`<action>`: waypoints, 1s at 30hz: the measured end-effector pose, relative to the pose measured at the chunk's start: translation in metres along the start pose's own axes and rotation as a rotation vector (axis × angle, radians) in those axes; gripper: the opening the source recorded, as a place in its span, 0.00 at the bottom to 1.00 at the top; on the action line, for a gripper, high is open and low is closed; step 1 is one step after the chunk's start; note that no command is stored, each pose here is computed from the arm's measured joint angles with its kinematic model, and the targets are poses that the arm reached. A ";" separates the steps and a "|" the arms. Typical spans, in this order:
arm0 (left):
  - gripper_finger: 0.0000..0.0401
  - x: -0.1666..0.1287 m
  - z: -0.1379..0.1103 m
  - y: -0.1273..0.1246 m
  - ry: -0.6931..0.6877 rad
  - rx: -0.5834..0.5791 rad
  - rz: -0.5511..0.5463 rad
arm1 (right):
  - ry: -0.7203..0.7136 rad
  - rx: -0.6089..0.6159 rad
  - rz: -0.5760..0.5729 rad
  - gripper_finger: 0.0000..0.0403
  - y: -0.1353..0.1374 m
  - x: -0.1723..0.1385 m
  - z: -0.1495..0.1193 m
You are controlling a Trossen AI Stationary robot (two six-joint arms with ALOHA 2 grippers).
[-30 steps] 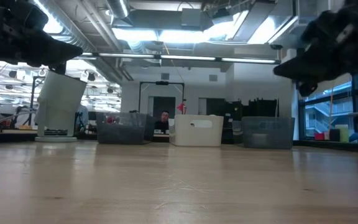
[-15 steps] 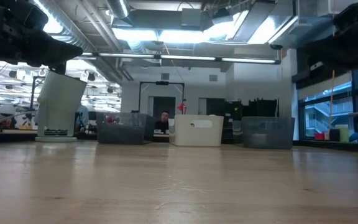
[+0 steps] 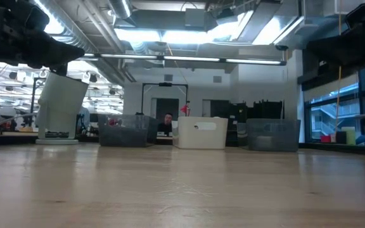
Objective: Pick and place items into bin
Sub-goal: Return to Home Position
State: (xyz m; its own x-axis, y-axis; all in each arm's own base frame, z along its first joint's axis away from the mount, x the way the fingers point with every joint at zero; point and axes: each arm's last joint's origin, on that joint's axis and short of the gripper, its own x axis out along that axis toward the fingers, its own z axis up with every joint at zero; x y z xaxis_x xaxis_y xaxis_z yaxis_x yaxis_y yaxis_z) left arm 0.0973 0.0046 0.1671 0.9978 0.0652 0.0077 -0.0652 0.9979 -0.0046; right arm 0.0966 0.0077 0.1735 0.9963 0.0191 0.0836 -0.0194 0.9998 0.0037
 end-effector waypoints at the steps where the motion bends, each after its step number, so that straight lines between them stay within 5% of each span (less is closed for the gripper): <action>1: 0.00 0.000 0.000 0.000 0.000 0.000 0.000 | 0.002 -0.001 0.014 0.00 0.000 0.000 0.000; 30: 0.00 0.000 0.000 0.000 -0.001 0.000 0.000 | 0.041 -0.005 0.001 0.04 0.000 0.000 -0.004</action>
State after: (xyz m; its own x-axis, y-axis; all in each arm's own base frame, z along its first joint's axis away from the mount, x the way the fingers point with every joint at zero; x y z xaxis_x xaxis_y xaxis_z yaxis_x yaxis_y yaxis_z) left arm 0.0973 0.0046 0.1672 0.9978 0.0656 0.0082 -0.0656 0.9978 -0.0046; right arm 0.0969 0.0077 0.1695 0.9989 0.0197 0.0431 -0.0197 0.9998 -0.0011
